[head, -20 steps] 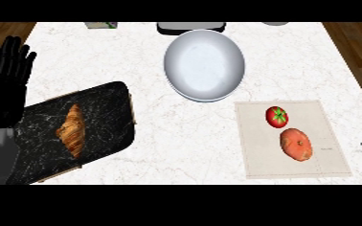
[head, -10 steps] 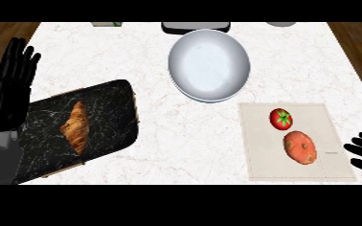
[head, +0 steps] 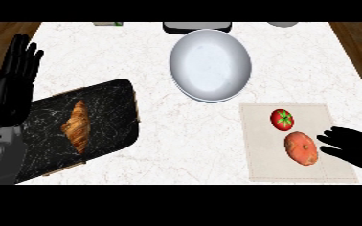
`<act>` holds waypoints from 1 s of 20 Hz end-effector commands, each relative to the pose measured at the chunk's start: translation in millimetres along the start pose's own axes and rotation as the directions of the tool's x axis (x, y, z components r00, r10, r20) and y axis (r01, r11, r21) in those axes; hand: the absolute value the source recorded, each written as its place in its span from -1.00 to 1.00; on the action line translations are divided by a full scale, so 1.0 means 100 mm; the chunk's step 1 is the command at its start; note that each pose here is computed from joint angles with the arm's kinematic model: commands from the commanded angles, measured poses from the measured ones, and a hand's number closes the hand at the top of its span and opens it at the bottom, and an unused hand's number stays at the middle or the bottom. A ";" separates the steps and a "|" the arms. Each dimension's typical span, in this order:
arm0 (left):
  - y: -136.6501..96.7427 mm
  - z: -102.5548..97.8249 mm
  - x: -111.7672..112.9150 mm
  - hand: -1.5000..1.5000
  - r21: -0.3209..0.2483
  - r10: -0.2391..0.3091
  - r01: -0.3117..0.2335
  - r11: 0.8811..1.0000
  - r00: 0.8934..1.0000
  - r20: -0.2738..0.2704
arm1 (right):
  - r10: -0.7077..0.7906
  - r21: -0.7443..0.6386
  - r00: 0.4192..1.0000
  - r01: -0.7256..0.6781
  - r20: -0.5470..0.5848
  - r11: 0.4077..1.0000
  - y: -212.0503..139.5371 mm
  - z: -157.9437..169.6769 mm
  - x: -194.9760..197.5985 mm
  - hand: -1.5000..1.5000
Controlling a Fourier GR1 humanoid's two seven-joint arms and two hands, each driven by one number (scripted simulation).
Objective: Pick the squash from the placemat and place it in the bowl
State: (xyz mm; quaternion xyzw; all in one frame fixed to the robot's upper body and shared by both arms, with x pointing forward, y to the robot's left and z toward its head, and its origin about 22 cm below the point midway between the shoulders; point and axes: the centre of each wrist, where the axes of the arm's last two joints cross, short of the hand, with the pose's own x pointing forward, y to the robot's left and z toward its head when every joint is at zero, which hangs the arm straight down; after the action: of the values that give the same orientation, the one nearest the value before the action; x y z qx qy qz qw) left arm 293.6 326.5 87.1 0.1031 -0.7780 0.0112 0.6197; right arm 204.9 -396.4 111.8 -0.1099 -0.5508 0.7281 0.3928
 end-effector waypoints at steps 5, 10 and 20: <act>0.02 0.08 0.11 0.00 -0.002 -0.006 0.006 1.000 1.000 -0.001 | -0.021 0.022 1.000 0.021 -0.003 1.000 0.18 -0.20 -0.31 -1.00; 0.01 -0.04 0.06 0.00 -0.023 0.003 -0.003 1.000 1.000 -0.002 | -0.034 0.004 0.999 0.034 0.037 0.999 0.17 -0.46 -0.41 -1.00; 0.01 0.04 -0.03 0.00 0.014 -0.002 0.002 1.000 1.000 -0.011 | 0.009 0.040 0.999 -0.011 0.043 0.999 0.40 -0.60 -0.30 -1.00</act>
State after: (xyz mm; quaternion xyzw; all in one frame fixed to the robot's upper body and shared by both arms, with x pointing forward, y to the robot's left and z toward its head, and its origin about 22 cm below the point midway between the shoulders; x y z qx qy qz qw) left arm 292.2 325.6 82.6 0.1038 -0.7770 0.0130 0.6208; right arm 241.0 -387.9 46.9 -0.0993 -0.5548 0.7325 0.3817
